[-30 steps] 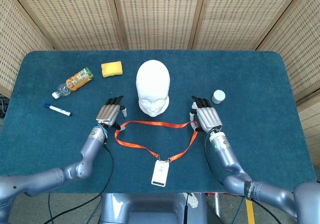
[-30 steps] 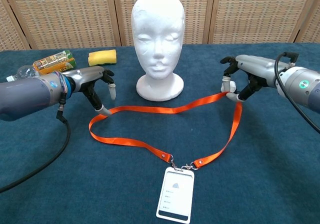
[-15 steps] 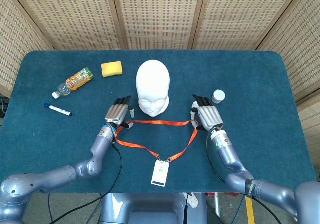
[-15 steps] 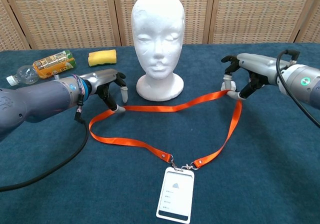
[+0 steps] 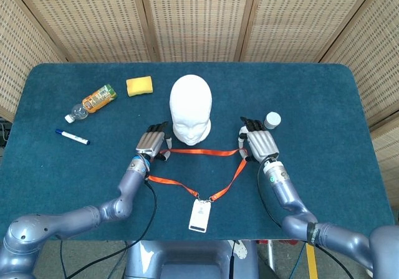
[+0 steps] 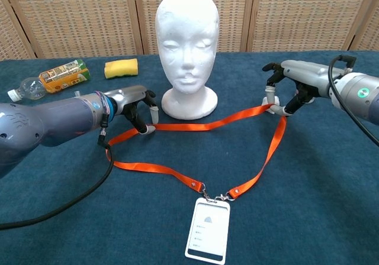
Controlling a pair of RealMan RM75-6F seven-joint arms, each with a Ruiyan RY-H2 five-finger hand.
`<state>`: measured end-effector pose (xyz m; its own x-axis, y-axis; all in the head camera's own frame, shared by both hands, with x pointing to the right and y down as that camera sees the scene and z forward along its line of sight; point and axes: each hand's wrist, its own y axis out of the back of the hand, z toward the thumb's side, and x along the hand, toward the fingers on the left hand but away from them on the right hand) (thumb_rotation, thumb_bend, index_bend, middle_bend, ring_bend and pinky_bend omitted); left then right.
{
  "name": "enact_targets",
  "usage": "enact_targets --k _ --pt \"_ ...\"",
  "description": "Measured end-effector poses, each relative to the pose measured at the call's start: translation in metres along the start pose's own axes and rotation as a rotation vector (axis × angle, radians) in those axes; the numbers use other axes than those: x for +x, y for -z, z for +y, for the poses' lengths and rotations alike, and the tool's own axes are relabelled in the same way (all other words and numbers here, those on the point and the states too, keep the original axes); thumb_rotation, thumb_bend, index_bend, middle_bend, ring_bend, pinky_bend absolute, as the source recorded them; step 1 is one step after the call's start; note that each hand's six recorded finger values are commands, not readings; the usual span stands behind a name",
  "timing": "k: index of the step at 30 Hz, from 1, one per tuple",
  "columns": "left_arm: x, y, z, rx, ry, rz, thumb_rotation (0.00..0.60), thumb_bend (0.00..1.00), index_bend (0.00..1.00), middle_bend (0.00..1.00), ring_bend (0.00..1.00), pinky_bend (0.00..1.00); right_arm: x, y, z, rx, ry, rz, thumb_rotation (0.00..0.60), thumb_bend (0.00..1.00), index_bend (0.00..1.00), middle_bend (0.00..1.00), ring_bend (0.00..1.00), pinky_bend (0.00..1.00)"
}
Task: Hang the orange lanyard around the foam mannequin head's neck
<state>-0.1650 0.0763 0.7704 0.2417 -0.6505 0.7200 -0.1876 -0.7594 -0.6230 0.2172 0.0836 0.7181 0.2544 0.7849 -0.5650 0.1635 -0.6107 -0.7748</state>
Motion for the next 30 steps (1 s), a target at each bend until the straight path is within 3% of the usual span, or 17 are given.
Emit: enact_targets --k 20,26,30 --pt "0.001 0.000 -0.005 0.013 -0.023 0.000 0.600 0.48 0.72 0.00 0.00 0.00 0.004 0.000 -0.001 -0.007 -0.004 0.005 0.600 0.44 0.70 0.02 0.00 0.00" --pt "-0.005 0.000 0.000 0.031 -0.063 -0.033 0.600 0.49 0.74 0.00 0.00 0.00 0.012 -0.003 0.001 -0.026 -0.004 0.024 0.600 0.44 0.71 0.02 0.00 0.00" --pt "-0.018 0.008 0.006 0.019 -0.125 -0.059 0.600 0.50 0.74 0.00 0.00 0.00 0.021 -0.008 0.008 -0.036 0.013 0.048 0.600 0.44 0.71 0.02 0.00 0.00"
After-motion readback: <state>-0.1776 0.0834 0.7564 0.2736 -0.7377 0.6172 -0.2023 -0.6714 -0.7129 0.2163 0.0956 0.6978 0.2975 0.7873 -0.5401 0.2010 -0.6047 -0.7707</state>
